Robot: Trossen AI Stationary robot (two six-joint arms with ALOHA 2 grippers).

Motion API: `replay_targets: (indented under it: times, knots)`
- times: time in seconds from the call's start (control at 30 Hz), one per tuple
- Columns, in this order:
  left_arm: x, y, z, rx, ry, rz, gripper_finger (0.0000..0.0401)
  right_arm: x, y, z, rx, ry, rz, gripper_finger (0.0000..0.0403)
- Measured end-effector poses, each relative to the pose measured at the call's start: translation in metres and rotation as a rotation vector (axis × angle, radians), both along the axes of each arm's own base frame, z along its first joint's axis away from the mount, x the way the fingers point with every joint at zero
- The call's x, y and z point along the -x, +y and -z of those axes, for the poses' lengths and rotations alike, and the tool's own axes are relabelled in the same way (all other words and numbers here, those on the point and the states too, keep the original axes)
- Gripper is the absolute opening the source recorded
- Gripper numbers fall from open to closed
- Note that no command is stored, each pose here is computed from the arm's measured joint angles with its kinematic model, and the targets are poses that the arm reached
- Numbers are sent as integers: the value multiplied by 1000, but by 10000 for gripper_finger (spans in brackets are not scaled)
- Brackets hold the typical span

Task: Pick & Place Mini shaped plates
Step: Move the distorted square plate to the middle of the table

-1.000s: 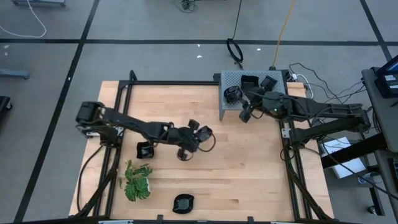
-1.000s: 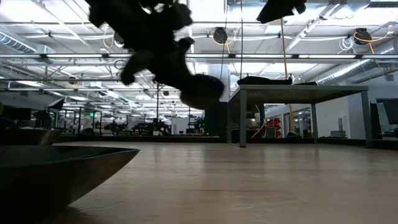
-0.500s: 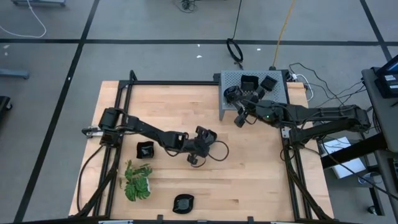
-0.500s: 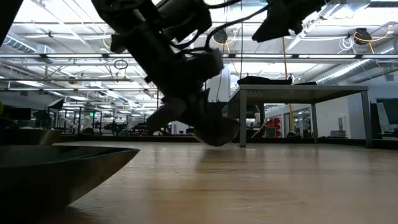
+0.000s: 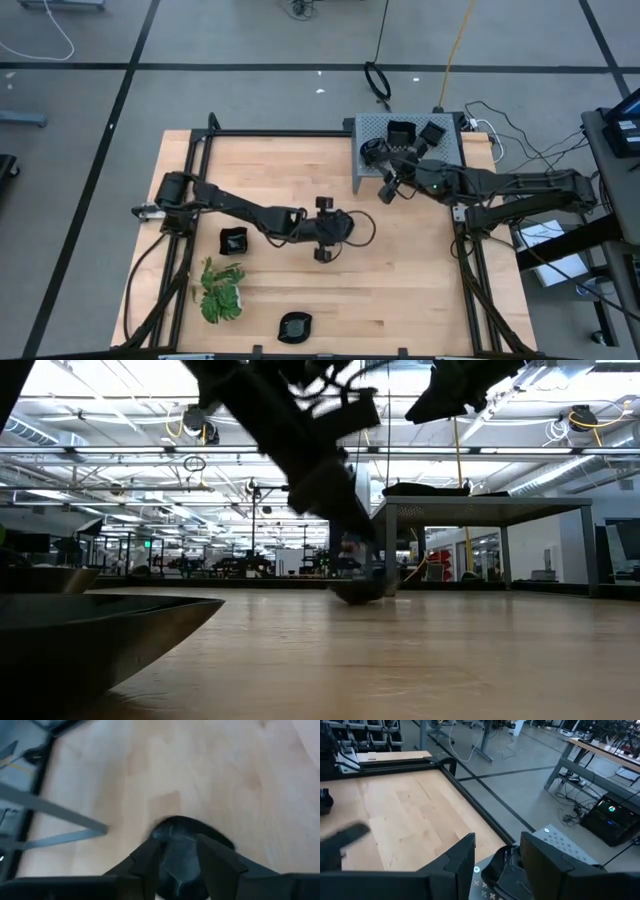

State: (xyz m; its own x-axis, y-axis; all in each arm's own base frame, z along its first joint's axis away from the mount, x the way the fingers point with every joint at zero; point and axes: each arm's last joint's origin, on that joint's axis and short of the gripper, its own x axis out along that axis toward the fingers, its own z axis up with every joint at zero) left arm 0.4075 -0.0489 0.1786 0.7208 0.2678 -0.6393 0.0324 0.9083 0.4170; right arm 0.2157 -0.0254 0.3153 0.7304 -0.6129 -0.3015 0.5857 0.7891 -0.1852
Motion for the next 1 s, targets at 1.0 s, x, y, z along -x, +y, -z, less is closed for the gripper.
replay_targets:
  times: [1.0]
  knots:
    - [152, -22, -40, 503, 650, -1191, 130, 4, 4, -6, 50, 29, -161, 146]
